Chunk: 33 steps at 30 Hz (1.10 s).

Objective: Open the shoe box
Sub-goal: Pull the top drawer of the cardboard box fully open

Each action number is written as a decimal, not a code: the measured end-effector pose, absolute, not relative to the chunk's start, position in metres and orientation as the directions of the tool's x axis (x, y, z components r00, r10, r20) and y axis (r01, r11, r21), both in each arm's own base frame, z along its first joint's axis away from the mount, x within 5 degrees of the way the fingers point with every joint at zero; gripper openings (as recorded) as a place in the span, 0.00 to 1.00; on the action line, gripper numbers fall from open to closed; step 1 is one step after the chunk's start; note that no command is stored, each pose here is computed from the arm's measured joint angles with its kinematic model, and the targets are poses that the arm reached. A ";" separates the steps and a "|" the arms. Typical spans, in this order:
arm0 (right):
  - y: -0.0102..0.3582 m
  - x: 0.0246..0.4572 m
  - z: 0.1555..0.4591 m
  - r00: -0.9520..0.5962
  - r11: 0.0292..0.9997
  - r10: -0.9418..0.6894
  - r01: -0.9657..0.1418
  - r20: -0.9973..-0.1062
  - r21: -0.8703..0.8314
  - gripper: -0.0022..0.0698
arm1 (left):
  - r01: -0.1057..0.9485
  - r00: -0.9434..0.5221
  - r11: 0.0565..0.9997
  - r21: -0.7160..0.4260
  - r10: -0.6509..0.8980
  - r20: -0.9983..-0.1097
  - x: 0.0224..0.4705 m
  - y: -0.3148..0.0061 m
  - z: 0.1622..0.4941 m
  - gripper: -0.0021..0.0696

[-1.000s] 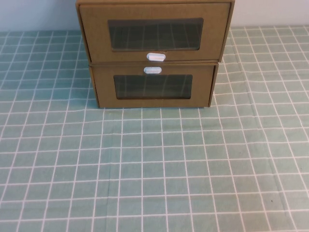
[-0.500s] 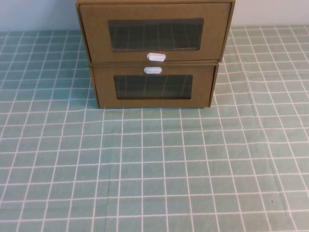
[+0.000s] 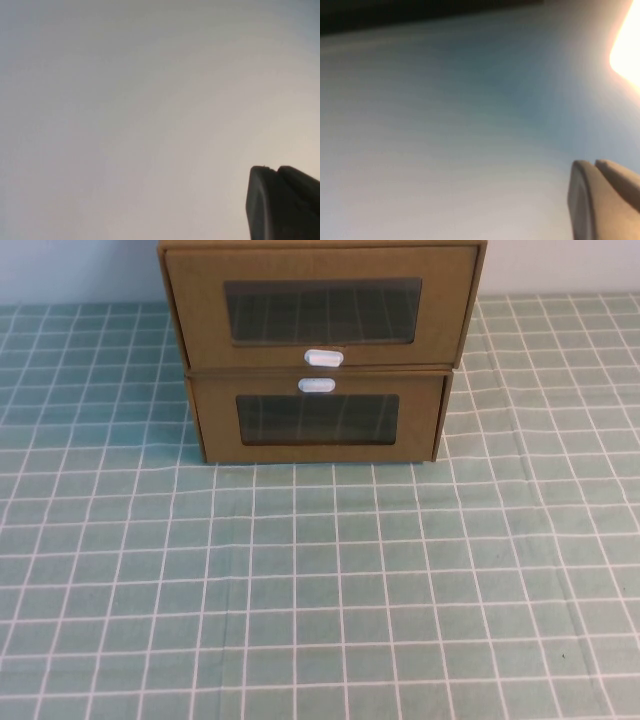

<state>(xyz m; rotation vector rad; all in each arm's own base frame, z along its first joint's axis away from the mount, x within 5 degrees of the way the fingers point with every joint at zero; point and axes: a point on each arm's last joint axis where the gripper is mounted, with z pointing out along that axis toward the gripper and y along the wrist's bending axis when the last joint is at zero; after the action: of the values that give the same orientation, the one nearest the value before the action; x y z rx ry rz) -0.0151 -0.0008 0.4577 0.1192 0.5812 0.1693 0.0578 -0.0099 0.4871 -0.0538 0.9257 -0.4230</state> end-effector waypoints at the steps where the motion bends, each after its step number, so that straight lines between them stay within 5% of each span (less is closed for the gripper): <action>1: -0.002 -0.006 0.466 0.781 0.975 0.212 -0.126 -0.587 0.184 0.01 | 0.316 0.477 0.919 -0.235 -0.368 -0.798 0.070 -0.012 0.493 0.02; 7: -0.004 0.057 0.496 0.507 0.960 0.273 -0.088 -0.817 0.267 0.01 | 0.236 0.204 0.933 -0.272 -0.321 -0.925 0.143 -0.025 0.507 0.02; 19: -0.011 0.169 0.463 0.224 0.952 0.300 -0.006 -0.927 0.307 0.01 | 0.218 -0.167 0.953 -0.209 -0.174 -0.970 0.252 -0.065 0.445 0.02; 28: 0.024 0.225 0.414 -0.051 0.945 0.309 -0.098 -0.950 0.312 0.01 | 0.239 -0.151 0.954 -0.180 -0.147 -0.978 0.281 -0.077 0.429 0.02; 33: 0.055 0.259 0.378 -0.207 0.976 0.081 -0.184 -0.975 0.120 0.01 | 0.241 -0.170 0.956 -0.169 -0.130 -0.977 0.304 -0.085 0.429 0.02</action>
<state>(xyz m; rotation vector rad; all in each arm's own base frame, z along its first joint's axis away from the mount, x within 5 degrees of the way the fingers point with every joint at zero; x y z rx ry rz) 0.2591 0.0551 0.3780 -0.0765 1.7635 0.2418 0.3037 -0.0847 0.4294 0.0845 1.7108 -0.3280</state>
